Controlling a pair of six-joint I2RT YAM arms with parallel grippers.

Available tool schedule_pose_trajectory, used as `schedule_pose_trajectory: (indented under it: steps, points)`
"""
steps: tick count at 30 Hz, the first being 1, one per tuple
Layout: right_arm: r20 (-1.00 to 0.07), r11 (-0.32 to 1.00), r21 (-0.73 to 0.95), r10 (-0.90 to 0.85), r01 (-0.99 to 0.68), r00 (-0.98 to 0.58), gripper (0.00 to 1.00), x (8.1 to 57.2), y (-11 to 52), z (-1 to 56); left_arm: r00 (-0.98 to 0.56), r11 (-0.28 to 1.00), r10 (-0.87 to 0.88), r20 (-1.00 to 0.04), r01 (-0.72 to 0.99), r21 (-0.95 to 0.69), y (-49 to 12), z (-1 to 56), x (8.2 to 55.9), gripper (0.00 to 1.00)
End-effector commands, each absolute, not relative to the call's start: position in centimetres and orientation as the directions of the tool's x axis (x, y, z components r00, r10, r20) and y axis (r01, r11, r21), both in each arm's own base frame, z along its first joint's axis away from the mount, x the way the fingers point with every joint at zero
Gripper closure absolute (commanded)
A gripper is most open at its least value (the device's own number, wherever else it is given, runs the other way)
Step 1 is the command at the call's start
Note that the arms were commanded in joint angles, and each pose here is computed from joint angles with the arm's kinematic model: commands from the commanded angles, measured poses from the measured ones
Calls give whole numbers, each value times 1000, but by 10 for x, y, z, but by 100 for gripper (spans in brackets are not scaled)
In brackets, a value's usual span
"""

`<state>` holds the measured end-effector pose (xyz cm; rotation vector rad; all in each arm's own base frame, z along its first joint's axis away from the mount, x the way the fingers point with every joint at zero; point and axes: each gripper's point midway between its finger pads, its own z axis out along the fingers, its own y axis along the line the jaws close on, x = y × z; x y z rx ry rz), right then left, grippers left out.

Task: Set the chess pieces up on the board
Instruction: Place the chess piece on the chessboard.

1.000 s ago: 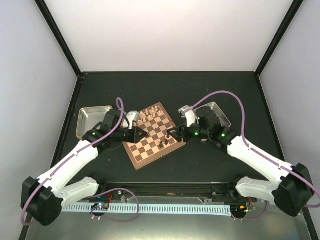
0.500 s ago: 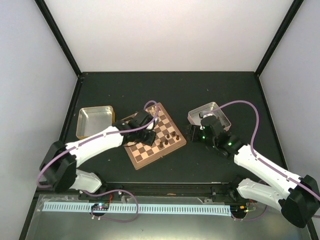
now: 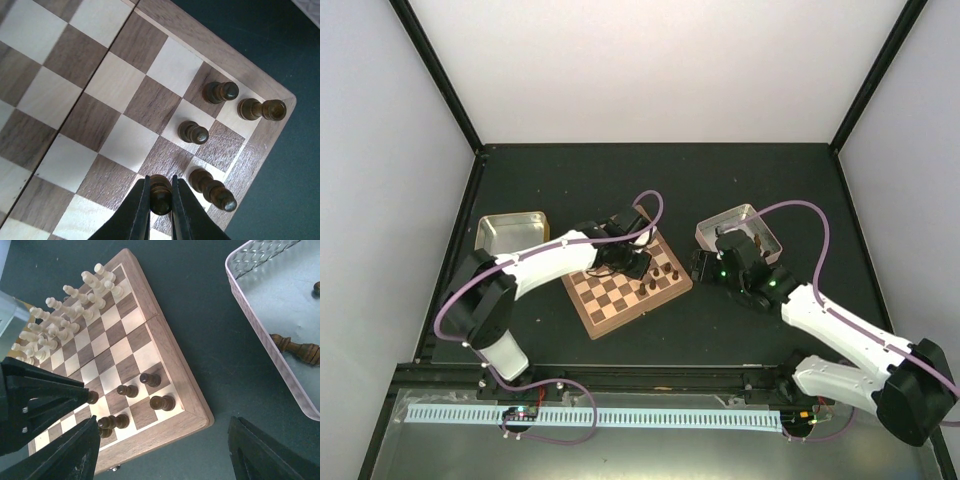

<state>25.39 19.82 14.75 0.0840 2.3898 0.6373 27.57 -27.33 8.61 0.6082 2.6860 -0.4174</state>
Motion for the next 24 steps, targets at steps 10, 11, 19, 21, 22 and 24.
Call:
schedule_pose_trajectory:
  steps: [10, 11, 19, 21, 22, 24]
  points:
    - [-583, 873, 476, 228, -101, -780, 30, 255, 199, 163, -873, 851, 400, -277, 466, -240, -288, 71, 269, 98]
    - [-585, 872, 478, 231, -100, -778, 30, 255, 199, 164, -874, 852, 399, -276, 465, -240, -288, 70, 269, 98]
    - [-591, 875, 475, 235, -97, -772, 30, 252, 195, 168, -875, 849, 406, -265, 468, -247, -291, 67, 269, 96]
    - [-589, 875, 476, 236, -95, -773, 30, 252, 195, 167, -874, 848, 408, -266, 470, -246, -292, 67, 270, 95]
    - [-589, 874, 477, 236, -96, -773, 30, 253, 195, 168, -873, 846, 409, -265, 472, -247, -292, 67, 270, 95]
    - [-586, 875, 475, 234, -94, -776, 30, 252, 195, 166, -873, 847, 408, -266, 471, -248, -293, 68, 271, 95]
